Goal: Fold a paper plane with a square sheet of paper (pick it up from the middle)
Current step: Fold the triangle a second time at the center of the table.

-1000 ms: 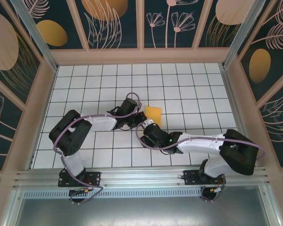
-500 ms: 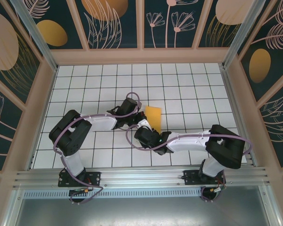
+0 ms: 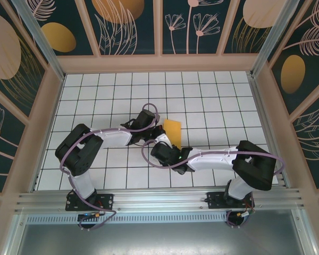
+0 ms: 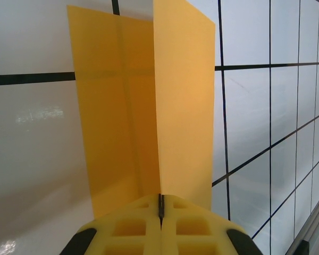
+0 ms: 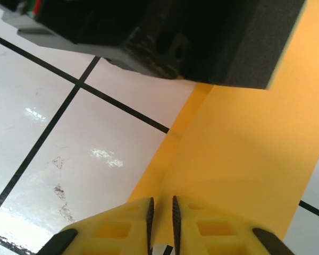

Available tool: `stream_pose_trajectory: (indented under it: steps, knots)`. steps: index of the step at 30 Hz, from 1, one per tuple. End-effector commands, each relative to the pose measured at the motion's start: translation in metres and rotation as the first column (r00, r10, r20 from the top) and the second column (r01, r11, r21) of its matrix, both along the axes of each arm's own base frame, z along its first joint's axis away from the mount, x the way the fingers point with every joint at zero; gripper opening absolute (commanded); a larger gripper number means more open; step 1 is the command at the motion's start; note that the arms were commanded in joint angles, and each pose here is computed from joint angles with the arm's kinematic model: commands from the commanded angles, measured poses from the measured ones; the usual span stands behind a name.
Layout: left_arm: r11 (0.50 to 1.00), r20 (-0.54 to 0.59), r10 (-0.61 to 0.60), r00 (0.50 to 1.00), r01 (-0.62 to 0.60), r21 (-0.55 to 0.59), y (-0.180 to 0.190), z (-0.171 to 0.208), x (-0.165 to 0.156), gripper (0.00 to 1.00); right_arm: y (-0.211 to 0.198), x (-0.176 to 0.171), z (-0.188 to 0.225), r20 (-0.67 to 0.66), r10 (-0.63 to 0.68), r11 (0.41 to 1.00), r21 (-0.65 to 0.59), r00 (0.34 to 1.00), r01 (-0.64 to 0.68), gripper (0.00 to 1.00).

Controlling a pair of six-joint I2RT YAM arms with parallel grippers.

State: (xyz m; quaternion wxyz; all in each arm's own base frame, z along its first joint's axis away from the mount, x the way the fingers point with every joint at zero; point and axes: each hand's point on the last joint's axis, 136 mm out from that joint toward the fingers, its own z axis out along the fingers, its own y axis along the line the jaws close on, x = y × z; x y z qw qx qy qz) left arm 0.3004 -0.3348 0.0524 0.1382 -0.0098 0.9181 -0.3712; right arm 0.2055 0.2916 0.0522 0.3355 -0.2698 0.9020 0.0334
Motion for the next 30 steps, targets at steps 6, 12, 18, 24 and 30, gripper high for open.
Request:
stream_pose_trajectory:
  steps: [6, 12, 18, 24, 30]
  knots:
    - [1.000, 0.026, -0.003, 1.000, 0.003, -0.001, -0.002, 0.010, 0.006, 0.00, -0.003, 0.002, 0.015, 0.010, -0.036, 0.999, 0.016, 0.999, 0.036, 0.04]
    - [0.999, 0.062, 0.031, 0.998, -0.032, 0.017, 0.006, 0.021, 0.011, 0.23, 0.000, 0.006, 0.019, -0.040, -0.045, 0.995, 0.088, 0.998, 0.048, 0.00]
    - [0.983, 0.141, 0.179, 0.974, -0.182, 0.007, 0.044, 0.049, 0.024, 0.57, 0.004, 0.016, 0.031, -0.122, -0.103, 0.965, 0.229, 0.987, 0.129, 0.00]
    - [0.951, 0.212, 0.300, 0.930, -0.309, 0.013, 0.084, 0.067, 0.023, 0.68, 0.008, 0.020, 0.039, -0.219, -0.173, 0.916, 0.323, 0.960, 0.239, 0.00]
    - [0.933, 0.228, 0.347, 0.910, -0.359, 0.014, 0.103, 0.066, 0.013, 0.62, 0.029, 0.014, 0.046, -0.327, -0.196, 0.873, 0.371, 0.925, 0.317, 0.00]
